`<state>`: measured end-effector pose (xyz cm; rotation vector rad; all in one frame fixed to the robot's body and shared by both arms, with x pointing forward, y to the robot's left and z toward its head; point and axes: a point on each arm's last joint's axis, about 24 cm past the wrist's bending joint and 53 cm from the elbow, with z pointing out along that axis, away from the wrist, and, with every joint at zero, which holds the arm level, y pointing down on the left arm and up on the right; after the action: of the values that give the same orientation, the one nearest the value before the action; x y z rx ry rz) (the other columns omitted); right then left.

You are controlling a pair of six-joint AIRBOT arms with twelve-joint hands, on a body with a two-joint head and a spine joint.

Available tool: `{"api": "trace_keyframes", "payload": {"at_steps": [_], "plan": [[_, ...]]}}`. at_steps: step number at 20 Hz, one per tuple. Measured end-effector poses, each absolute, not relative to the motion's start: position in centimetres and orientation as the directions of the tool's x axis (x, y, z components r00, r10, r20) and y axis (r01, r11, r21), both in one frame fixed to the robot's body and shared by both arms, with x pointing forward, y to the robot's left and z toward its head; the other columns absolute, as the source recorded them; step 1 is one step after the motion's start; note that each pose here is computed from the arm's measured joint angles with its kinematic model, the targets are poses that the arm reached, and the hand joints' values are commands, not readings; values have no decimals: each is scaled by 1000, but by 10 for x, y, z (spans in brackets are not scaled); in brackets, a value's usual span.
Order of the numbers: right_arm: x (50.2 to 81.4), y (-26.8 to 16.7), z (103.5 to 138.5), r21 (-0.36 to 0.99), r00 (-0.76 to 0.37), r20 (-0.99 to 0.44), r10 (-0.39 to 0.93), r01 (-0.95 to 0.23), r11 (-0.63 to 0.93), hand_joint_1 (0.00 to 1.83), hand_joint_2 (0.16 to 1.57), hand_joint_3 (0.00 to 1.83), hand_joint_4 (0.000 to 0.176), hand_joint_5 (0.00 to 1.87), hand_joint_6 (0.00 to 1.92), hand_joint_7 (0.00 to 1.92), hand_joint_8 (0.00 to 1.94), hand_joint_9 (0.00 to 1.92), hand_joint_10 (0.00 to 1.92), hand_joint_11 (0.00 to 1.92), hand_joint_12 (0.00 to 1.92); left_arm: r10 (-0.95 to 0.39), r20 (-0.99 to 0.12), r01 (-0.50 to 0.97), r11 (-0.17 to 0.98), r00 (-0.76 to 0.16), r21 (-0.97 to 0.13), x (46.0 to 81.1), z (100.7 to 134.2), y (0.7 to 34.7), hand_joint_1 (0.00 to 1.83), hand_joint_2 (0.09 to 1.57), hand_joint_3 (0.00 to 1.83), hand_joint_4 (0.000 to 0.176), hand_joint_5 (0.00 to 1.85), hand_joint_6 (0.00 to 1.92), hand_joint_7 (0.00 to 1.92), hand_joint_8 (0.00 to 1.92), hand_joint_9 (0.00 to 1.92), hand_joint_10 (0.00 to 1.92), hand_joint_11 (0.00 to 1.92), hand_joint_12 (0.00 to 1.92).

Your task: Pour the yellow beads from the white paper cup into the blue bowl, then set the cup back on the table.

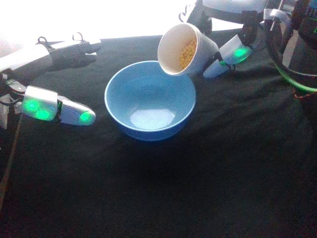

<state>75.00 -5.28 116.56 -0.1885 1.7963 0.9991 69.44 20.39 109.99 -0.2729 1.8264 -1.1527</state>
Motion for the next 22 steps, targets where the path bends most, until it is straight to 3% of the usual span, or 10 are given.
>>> {"api": "trace_keyframes", "payload": {"at_steps": [3, 4, 6, 8, 9, 10, 14, 18, 21, 22], "plan": [[748, -48, 1170, 519, -449, -845, 290, -562, 644, 1244, 1115, 0, 0, 1126, 693, 866, 1201, 582, 926, 54, 1641, -600, -585, 269, 536, -545, -800, 694, 1100, 204, 815, 785, 3, 47, 88, 3, 204, 0, 218, 0, 0, 500], [747, -42, 1179, 501, -432, -858, 278, -583, 640, 1161, 1115, 0, 0, 998, 935, 841, 171, 537, 262, 1, 995, -600, -585, 269, 536, -545, -800, 694, 1100, 204, 785, 779, 2, 46, 99, 2, 153, 0, 187, 0, 86, 411], [746, -39, 1183, 491, -424, -864, 271, -595, 636, 1157, 1114, 2, 0, 983, 962, 892, 23, 583, 80, 0, 884, -600, -585, 269, 536, -545, -800, 694, 1100, 204, 753, 779, 1, 54, 107, 0, 181, 0, 223, 2, 124, 379], [745, -37, 1185, 472, -413, -875, 253, -608, 638, 1158, 1113, 0, 0, 985, 959, 884, 9, 557, 22, 0, 677, -600, -585, 268, 536, -546, -801, 694, 1100, 204, 766, 771, 0, 66, 100, 0, 206, 3, 255, 2, 147, 308], [744, -36, 1183, 460, -410, -880, 240, -612, 643, 1165, 1104, 0, 0, 1005, 924, 931, 14, 631, 37, 0, 732, -600, -585, 267, 537, -546, -800, 694, 1099, 204, 770, 769, 0, 46, 107, 3, 242, 16, 270, 7, 162, 314], [743, -35, 1181, 451, -408, -884, 228, -615, 647, 1223, 1084, 9, 0, 1093, 821, 976, 748, 794, 74, 0, 838, -600, -585, 267, 537, -546, -800, 694, 1099, 204, 795, 760, 0, 47, 117, 0, 272, 2, 281, 2, 154, 343], [741, -29, 1186, 407, -381, -905, 191, -639, 653, 1240, 1089, 0, 0, 1092, 741, 997, 1023, 861, 46, 0, 838, -600, -585, 266, 538, -547, -800, 694, 1099, 204, 819, 774, 0, 51, 119, 0, 305, 3, 286, 0, 29, 573], [733, -19, 1193, 366, -354, -923, 155, -675, 640, 1240, 1078, 0, 18, 1115, 742, 1013, 956, 865, 20, 0, 744, -600, -584, 265, 538, -547, -800, 694, 1099, 204, 821, 772, 0, 33, 124, 1, 304, 2, 288, 1, 32, 606], [733, -17, 1194, 355, -346, -927, 146, -680, 641, 1243, 1082, 0, 0, 1119, 656, 1002, 1051, 865, 17, 0, 778, -600, -584, 264, 539, -547, -800, 694, 1098, 204, 806, 767, 0, 44, 124, 4, 303, 1, 292, 5, 43, 615], [733, -17, 1196, 340, -335, -933, 136, -686, 644, 1192, 1074, 12, 0, 1065, 808, 868, 457, 707, 3, 0, 547, -599, -584, 264, 539, -547, -800, 694, 1098, 204, 814, 763, 0, 27, 129, 6, 305, 2, 293, 5, 30, 609]]}}
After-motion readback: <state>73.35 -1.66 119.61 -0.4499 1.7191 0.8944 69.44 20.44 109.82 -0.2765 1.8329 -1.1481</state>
